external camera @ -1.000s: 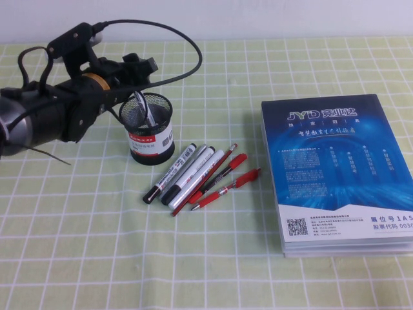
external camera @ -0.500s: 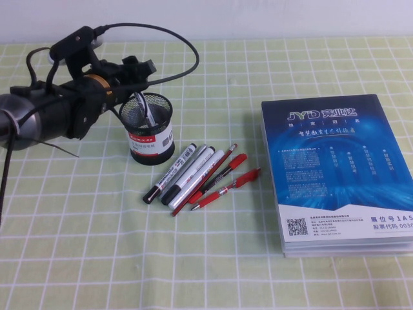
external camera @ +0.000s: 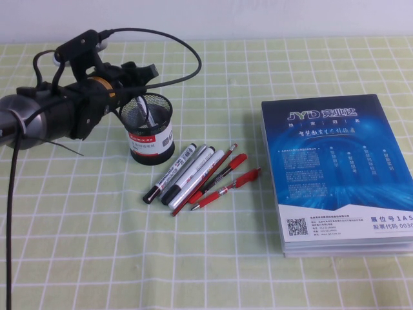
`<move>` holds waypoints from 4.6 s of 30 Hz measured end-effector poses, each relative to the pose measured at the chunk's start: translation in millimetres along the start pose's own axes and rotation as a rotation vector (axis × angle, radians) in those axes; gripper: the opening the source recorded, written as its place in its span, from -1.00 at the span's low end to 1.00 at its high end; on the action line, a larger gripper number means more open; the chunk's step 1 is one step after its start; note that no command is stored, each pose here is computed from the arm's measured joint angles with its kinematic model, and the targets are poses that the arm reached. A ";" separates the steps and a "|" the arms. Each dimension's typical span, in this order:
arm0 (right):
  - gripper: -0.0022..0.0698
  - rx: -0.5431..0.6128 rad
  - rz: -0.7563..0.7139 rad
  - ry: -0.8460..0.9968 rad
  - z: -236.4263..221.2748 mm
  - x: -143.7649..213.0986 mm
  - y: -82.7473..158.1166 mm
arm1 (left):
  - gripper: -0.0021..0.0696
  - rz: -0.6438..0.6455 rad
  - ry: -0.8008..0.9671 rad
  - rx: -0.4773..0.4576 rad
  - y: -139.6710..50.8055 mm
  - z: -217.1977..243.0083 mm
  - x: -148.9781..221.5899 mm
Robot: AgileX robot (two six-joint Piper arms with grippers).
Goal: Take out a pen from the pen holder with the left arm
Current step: Pick up the pen from the pen holder, then place the pen on the table
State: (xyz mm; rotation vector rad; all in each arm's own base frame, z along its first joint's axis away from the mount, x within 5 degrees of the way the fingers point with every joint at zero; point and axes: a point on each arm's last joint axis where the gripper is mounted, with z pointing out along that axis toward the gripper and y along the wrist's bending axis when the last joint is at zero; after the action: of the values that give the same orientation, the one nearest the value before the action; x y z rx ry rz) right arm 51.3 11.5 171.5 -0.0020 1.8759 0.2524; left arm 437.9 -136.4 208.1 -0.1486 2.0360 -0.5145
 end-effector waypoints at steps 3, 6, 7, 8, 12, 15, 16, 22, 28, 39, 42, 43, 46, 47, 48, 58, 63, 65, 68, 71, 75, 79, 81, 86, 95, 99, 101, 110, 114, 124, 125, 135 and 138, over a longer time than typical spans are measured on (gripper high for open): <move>-0.98 0.000 0.000 0.000 0.0 0.0 0.0 | -0.38 0.004 0.000 0.000 0.0 0.0 0.0; -0.98 0.000 0.000 0.000 0.0 0.0 0.0 | -0.43 0.008 -0.002 0.003 -0.3 0.0 -0.2; -0.98 0.000 0.000 0.000 0.0 0.0 0.0 | -0.45 0.010 -0.004 0.005 -0.4 0.0 -0.4; -0.98 0.000 0.000 0.000 0.0 0.0 0.0 | -0.45 0.010 -0.004 0.005 -0.5 0.0 -0.4; -0.98 0.000 0.000 0.000 0.0 0.0 0.0 | -0.50 0.010 -0.004 0.005 -0.5 0.0 -0.4; -0.98 0.000 0.000 0.000 0.0 0.0 0.0 | -0.64 0.011 -0.006 0.006 -0.6 0.0 -0.5; -0.98 0.000 0.000 0.000 0.0 0.0 0.0 | -0.69 0.014 -0.006 0.006 -0.6 0.0 -0.5; -0.98 0.000 0.000 0.000 0.0 0.0 0.0 | -0.70 0.036 -0.029 0.020 -5.2 -6.9 -8.9; -0.98 0.000 0.000 0.000 0.0 0.0 0.0 | -0.70 0.076 -0.060 0.038 -12.4 -18.5 -21.5; -0.98 0.000 0.000 0.000 0.0 0.0 0.0 | -0.70 0.258 -0.160 0.056 -36.5 -74.5 -67.8; -0.98 0.000 0.000 0.000 0.0 0.0 0.0 | -0.70 0.304 -0.176 0.022 -41.1 -98.1 -82.0; -0.98 0.000 0.000 0.000 0.0 0.0 0.0 | -0.70 0.312 -0.176 0.004 -42.5 -106.6 -85.9; -0.98 0.000 0.000 0.000 0.0 0.0 0.0 | -0.70 0.329 -0.179 -0.029 -49.1 -129.9 -94.5; -0.98 0.000 0.000 0.000 0.0 0.0 0.0 | -0.70 0.340 -0.177 -0.034 -52.2 -135.9 -95.6; -0.98 0.000 0.000 0.000 0.0 0.0 0.0 | -0.70 0.359 -0.175 -0.039 -56.2 -142.7 -96.5; -0.98 0.000 0.000 0.000 0.0 0.0 0.0 | -0.70 0.465 -0.088 -0.057 -83.1 -167.4 -83.3; -0.98 0.000 0.000 0.000 0.0 0.0 0.0 | -0.70 0.486 -0.036 -0.053 -93.4 -168.6 -72.3; -0.98 0.000 0.000 0.000 0.0 0.0 0.0 | -0.70 0.494 -0.020 -0.043 -98.6 -169.6 -67.8; -0.98 0.000 0.000 0.000 0.0 0.0 0.0 | -0.70 0.512 0.036 -0.040 -102.7 -174.3 -59.5; -0.98 0.000 0.000 0.000 0.0 0.0 0.0 | -0.70 0.554 0.129 -0.019 -104.4 -183.1 -45.5; -0.98 0.000 0.000 0.000 0.0 0.0 0.0 | -0.70 0.614 0.277 0.045 -108.2 -189.2 -28.2; -0.98 0.000 0.000 0.000 0.0 0.0 0.0 | -0.70 0.649 0.398 0.040 -107.2 -190.5 -21.8; -0.98 0.000 0.000 0.000 0.0 0.0 0.0 | -0.70 0.669 0.469 0.022 -107.2 -185.7 -19.8; -0.98 0.000 0.000 0.000 0.0 0.0 0.0 | -0.70 0.699 0.635 0.026 -114.2 -162.0 -13.7; -0.98 0.000 0.000 0.000 0.0 0.0 0.0 | -0.70 0.739 0.813 0.006 -128.3 -105.8 -9.7; -0.98 0.000 0.000 0.000 0.0 0.0 0.0 | -0.70 0.750 0.824 0.014 -134.7 -81.2 -8.4; -0.98 0.000 0.000 0.000 0.0 0.0 0.0 | -0.70 0.745 0.836 0.022 -135.6 -69.2 -3.0; -0.98 0.000 0.000 0.000 0.0 0.0 0.0 | -0.70 0.766 0.926 0.032 -126.1 -34.4 28.9; -0.98 0.000 0.000 0.000 0.0 0.0 0.0 | -0.70 0.781 0.920 0.041 -124.4 -25.9 35.1; -0.98 0.000 0.000 0.000 0.0 0.0 0.0 | -0.70 0.866 0.877 0.038 -118.1 -6.7 44.7; -0.98 0.000 0.000 0.000 0.0 0.0 0.0 | -0.70 0.876 0.869 0.033 -117.7 -6.1 44.0; -0.98 0.000 0.000 0.000 0.0 0.0 0.0 | -0.70 0.946 0.852 0.016 -113.3 0.3 45.7; -0.98 0.000 0.000 0.000 0.0 0.0 0.0 | -0.70 0.926 0.869 -0.005 -114.2 -0.7 48.6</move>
State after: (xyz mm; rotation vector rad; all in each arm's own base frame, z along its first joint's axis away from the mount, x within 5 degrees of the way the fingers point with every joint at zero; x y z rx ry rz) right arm 51.3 11.5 171.5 -0.0020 1.8759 0.2524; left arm 400.7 -254.4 216.8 1.1475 2.5993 0.0588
